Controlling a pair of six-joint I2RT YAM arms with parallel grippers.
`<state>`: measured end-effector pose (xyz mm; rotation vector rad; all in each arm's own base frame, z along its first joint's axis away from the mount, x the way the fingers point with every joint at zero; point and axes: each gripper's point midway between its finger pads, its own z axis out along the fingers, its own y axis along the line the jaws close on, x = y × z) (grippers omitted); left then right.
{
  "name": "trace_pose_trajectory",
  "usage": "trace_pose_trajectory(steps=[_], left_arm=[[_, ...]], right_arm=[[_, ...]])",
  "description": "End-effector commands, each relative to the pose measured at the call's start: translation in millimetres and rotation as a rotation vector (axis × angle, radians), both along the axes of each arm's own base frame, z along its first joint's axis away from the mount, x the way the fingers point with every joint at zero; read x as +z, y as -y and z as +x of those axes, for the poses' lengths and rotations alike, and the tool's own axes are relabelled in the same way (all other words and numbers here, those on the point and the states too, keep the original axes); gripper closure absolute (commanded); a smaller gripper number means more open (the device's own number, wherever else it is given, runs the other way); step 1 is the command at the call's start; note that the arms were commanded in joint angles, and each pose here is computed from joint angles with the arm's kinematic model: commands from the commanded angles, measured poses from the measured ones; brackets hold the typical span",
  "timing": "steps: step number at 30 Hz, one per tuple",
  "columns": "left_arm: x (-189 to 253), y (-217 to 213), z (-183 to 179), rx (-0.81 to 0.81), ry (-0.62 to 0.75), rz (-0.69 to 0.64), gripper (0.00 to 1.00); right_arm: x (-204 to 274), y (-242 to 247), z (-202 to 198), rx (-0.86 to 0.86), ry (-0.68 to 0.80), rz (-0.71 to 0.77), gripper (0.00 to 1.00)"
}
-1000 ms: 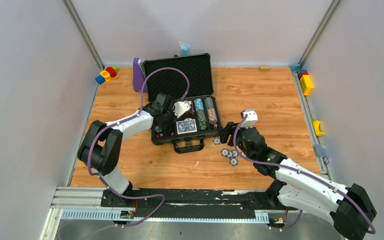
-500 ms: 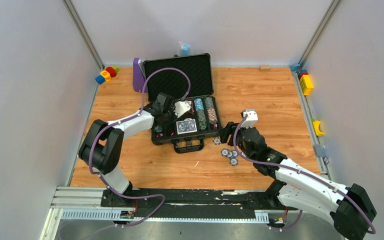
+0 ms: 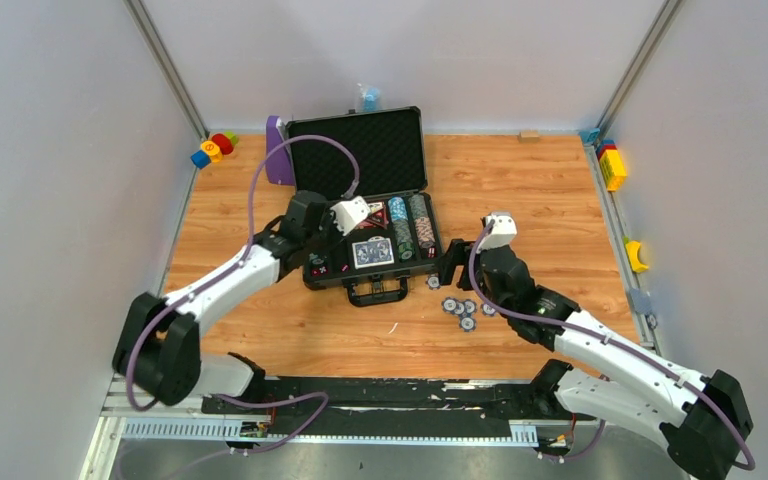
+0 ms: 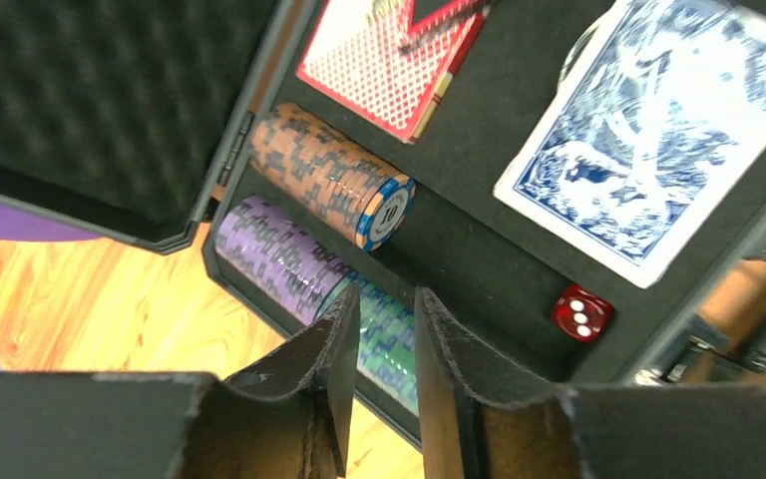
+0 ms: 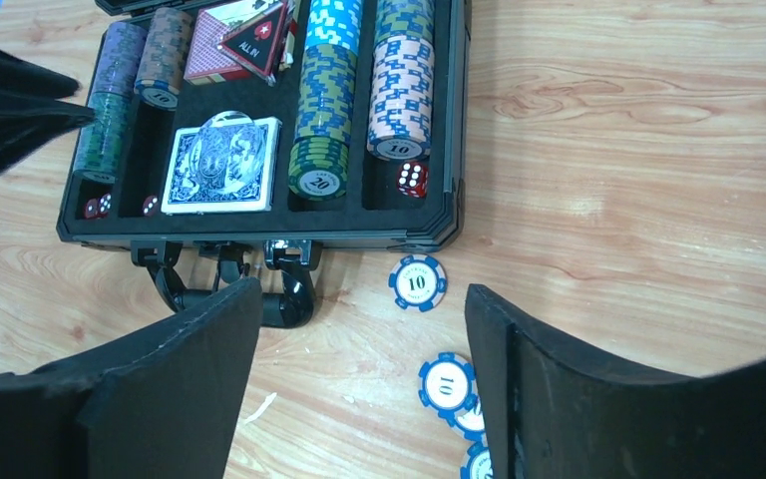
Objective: Pack up texas hold em set
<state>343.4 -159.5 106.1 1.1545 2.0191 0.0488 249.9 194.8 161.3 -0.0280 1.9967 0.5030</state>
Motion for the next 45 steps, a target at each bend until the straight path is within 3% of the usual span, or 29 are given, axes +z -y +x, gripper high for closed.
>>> trace_pose_trajectory(steps=[1,4,6,7,9,13,16,19,27,32,37,45], left_arm=[[58,20,-11,0.008,0.119,-0.262,0.60],[85,14,-26,0.064,0.181,-0.385,0.52],[99,6,-33,0.143,0.211,-0.471,0.39],[107,2,-38,0.174,0.232,-0.518,0.13],[113,-6,-45,0.214,0.259,-0.571,0.02],[120,-21,-57,0.359,0.272,-0.732,0.00],[121,-32,-65,0.514,0.240,-0.884,0.00],[123,-35,-76,0.523,0.224,-0.929,0.00],[101,-27,-87,0.525,0.111,-0.915,0.00],[84,-29,-85,0.572,0.067,-0.873,0.00],[71,-36,-85,0.618,0.064,-0.858,0.00],[60,-41,-95,0.550,0.124,-0.853,0.00]], right_arm=[[11,11,-8,-0.048,-0.059,-0.002,0.20],[11,21,-12,-0.077,-0.072,-0.010,0.09],[9,26,-17,-0.098,-0.099,-0.006,0.01],[6,29,-20,-0.114,-0.122,-0.006,0.00],[0,36,-26,-0.167,-0.185,0.000,0.00],[-20,47,-39,-0.300,-0.326,0.042,0.00],[-31,63,-43,-0.418,-0.397,-0.012,0.00],[-26,73,-42,-0.493,-0.440,-0.054,0.00],[-32,100,-22,-0.513,-0.599,-0.064,0.00],[-35,105,-14,-0.480,-0.624,-0.035,0.00],[-49,104,-10,-0.462,-0.674,0.005,0.00],[-85,92,-8,-0.463,-0.827,-0.014,0.05]])
